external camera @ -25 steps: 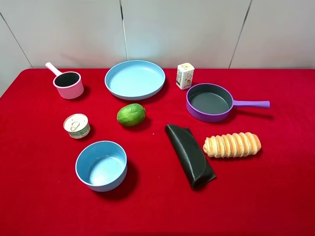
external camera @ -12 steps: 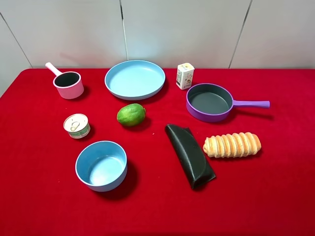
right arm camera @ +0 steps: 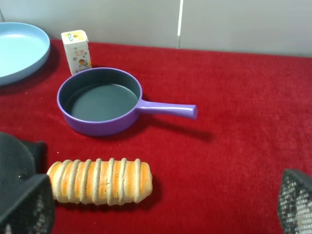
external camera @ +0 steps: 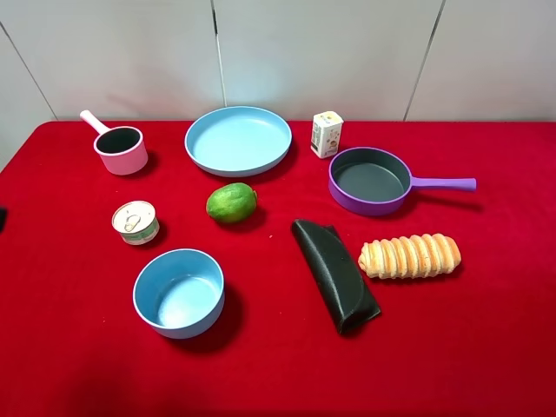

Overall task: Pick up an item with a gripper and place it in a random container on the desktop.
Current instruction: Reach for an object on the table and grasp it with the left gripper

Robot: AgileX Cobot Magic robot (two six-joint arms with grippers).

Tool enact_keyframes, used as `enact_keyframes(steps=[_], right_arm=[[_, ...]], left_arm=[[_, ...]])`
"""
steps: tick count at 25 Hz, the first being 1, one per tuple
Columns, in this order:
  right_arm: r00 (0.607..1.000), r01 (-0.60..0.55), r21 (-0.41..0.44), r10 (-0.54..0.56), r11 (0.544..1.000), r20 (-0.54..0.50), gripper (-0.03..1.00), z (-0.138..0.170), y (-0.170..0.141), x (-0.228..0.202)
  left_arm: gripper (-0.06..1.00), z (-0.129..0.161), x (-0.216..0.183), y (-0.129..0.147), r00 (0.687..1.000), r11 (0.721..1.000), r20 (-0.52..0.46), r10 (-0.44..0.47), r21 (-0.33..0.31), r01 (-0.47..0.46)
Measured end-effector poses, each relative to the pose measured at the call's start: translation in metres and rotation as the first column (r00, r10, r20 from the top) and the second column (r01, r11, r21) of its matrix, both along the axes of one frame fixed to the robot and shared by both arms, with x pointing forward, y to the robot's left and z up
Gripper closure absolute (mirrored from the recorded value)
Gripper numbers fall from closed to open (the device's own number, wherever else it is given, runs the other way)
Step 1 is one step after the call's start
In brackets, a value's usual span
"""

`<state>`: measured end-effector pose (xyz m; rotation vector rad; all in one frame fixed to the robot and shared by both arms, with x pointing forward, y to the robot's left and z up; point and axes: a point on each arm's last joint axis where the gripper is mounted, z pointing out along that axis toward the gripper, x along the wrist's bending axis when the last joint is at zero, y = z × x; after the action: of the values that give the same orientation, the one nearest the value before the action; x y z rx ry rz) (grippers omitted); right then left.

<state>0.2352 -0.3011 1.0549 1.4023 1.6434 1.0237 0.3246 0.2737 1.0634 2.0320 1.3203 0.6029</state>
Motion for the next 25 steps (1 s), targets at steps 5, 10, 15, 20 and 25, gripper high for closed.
enact_keyframes(steps=[5,10,15,20,25], right_arm=[[1.000,0.000,0.000,0.000,1.000,0.000,0.27,0.000,0.000,0.000],[1.000,0.000,0.000,0.000,1.000,0.000,0.27,0.000,0.000,0.000],[1.000,0.000,0.000,0.000,1.000,0.000,0.27,0.000,0.000,0.000],[1.000,0.000,0.000,0.000,1.000,0.000,0.27,0.000,0.000,0.000],[1.000,0.000,0.000,0.000,1.000,0.000,0.27,0.000,0.000,0.000]], left_arm=[[-0.04,0.007,0.029,-0.014,0.995,0.994,-0.039,-0.097,0.045,0.098],[-0.04,0.013,0.059,-0.036,0.975,0.971,-0.088,-0.205,0.109,0.214],[-0.04,0.016,0.086,-0.062,0.946,0.940,-0.137,-0.293,0.141,0.312],[-0.04,0.012,0.110,-0.081,0.917,0.905,-0.180,-0.356,0.179,0.386],[-0.04,0.010,0.133,-0.099,0.898,0.883,-0.206,-0.389,0.197,0.427]])
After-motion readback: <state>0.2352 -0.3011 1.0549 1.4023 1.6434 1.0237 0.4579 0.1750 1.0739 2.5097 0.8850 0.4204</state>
